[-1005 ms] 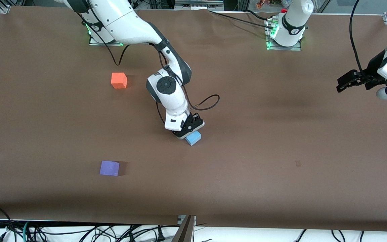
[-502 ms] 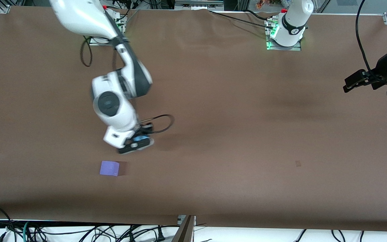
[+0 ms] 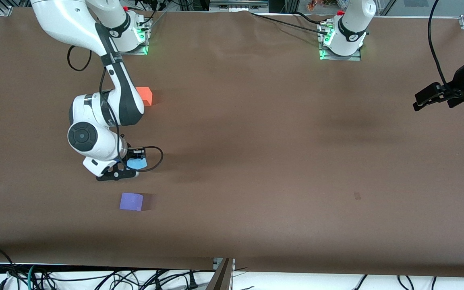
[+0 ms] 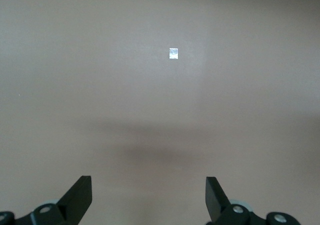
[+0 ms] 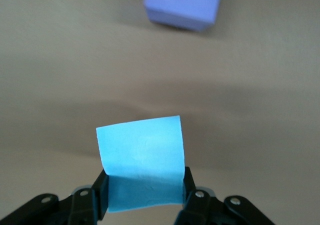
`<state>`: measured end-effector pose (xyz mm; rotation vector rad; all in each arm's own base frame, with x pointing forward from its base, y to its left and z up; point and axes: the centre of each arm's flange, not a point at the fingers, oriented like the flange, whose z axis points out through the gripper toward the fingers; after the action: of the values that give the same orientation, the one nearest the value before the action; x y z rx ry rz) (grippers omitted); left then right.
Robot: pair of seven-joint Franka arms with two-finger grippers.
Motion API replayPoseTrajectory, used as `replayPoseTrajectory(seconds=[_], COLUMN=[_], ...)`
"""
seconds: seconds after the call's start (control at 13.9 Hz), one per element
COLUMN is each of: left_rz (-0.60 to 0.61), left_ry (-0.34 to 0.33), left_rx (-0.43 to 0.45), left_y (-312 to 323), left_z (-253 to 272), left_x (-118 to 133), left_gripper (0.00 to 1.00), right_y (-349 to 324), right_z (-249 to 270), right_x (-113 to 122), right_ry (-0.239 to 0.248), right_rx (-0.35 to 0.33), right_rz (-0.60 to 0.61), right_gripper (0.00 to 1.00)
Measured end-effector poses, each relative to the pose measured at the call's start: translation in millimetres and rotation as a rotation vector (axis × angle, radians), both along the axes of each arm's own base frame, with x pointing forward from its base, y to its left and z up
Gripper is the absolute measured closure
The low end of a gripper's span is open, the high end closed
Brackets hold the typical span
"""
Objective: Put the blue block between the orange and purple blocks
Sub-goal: 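Carry the light-blue cube with the right gripper between orange and purple cubes, then lower the light-blue cube onto the table and open the right gripper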
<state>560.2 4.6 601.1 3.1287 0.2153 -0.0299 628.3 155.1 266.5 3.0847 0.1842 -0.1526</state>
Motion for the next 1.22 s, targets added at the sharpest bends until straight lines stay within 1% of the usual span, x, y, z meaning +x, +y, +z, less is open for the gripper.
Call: replayPoseTrajectory(seconds=[0.22,0.36,0.57,0.93,1.08,1.15,1.22], left_rz=[-0.006,-0.013,-0.015,-0.015,-0.016,-0.016,-0.016], left_ry=[0.017,0.016,-0.007,-0.011,-0.01,-0.01,-0.01], left_rx=[0.0,-0.001,-0.001,-0.001,-0.001,-0.001,-0.001], left_y=[-3.0,-7.2,-8.4,-8.4,-8.7,-8.9,-9.0], left_z=[-9.7,-10.2,0.8,2.6,2.2,2.1,2.1], left_x=[4.7,6.0,7.3,8.0,8.2,8.2,8.2], left_gripper=[0.0,0.0,0.0,0.0,0.0,0.0,0.0], right_y=[-16.6,-23.7,-28.7,-33.1,-31.2,-29.2,-27.0], right_z=[-22.9,-30.5,-31.1,-43.1,-42.1,-39.2,-33.7], right_x=[-28.3,-41.4,-51.7,-69.0,-71.6,-71.1,-68.8], right_ry=[-0.022,-0.021,-0.019,-0.044,-0.056,-0.063,-0.076], right_rx=[0.004,0.005,0.006,0.004,0.007,0.009,0.015], right_rz=[-0.019,-0.04,-0.119,-0.209,-0.233,-0.241,-0.244], right_gripper=[0.42,0.42,0.42,0.42,0.42,0.37,0.27])
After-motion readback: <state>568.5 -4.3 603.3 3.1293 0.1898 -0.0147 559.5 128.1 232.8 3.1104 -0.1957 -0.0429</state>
